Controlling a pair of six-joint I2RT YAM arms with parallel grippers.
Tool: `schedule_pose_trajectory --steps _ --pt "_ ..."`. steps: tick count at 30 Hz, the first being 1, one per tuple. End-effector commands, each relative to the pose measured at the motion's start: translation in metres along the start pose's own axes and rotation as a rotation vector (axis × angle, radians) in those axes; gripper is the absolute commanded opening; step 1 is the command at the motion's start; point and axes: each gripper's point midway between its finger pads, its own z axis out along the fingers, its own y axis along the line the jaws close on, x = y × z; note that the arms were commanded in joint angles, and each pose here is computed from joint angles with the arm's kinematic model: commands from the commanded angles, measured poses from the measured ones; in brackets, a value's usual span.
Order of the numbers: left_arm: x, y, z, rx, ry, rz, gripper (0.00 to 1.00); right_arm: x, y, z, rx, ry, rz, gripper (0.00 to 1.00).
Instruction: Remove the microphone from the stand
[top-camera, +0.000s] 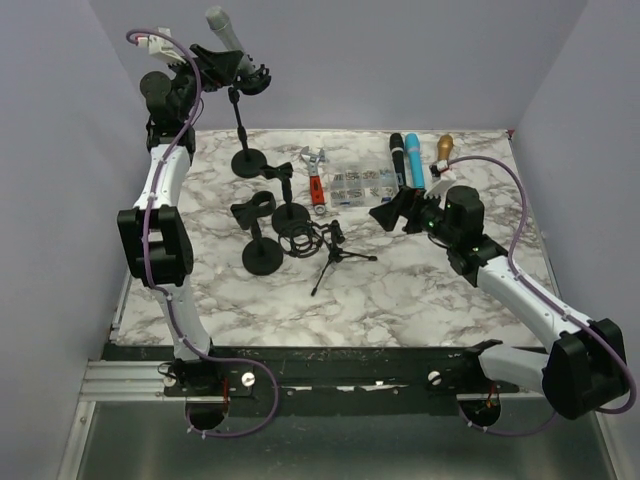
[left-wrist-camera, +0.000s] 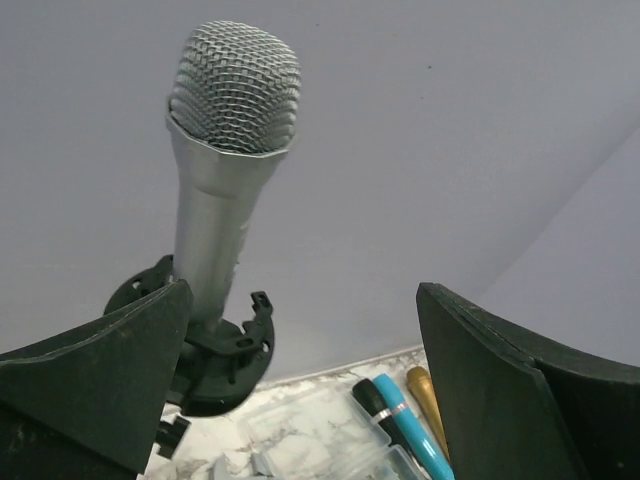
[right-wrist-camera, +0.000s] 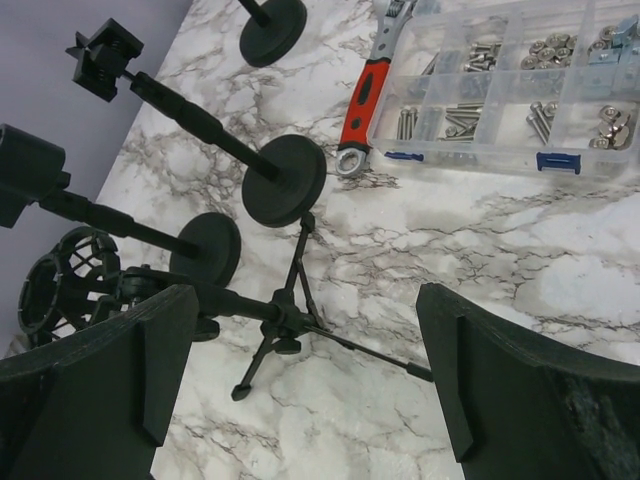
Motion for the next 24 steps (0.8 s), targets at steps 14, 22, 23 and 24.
schedule_pose_trajectory --steps 14,22,23,24 --pt "-0.014 0.048 0.054 0.064 -0.187 0.082 0.75 0.002 -0.013 0.010 0.060 0.035 -0.028 1.00" --pt "0.000 0.057 0.064 0.070 -0.214 0.079 0.69 0.007 -0.017 0.016 0.073 0.069 -0.030 1.00" --pt "0.001 0.057 0.065 0.071 -0.218 0.078 0.67 0.007 -0.018 0.016 0.075 0.071 -0.032 1.00" --pt "0.004 0.058 0.066 0.072 -0.217 0.075 0.65 0.008 -0.018 0.016 0.077 0.074 -0.033 1.00"
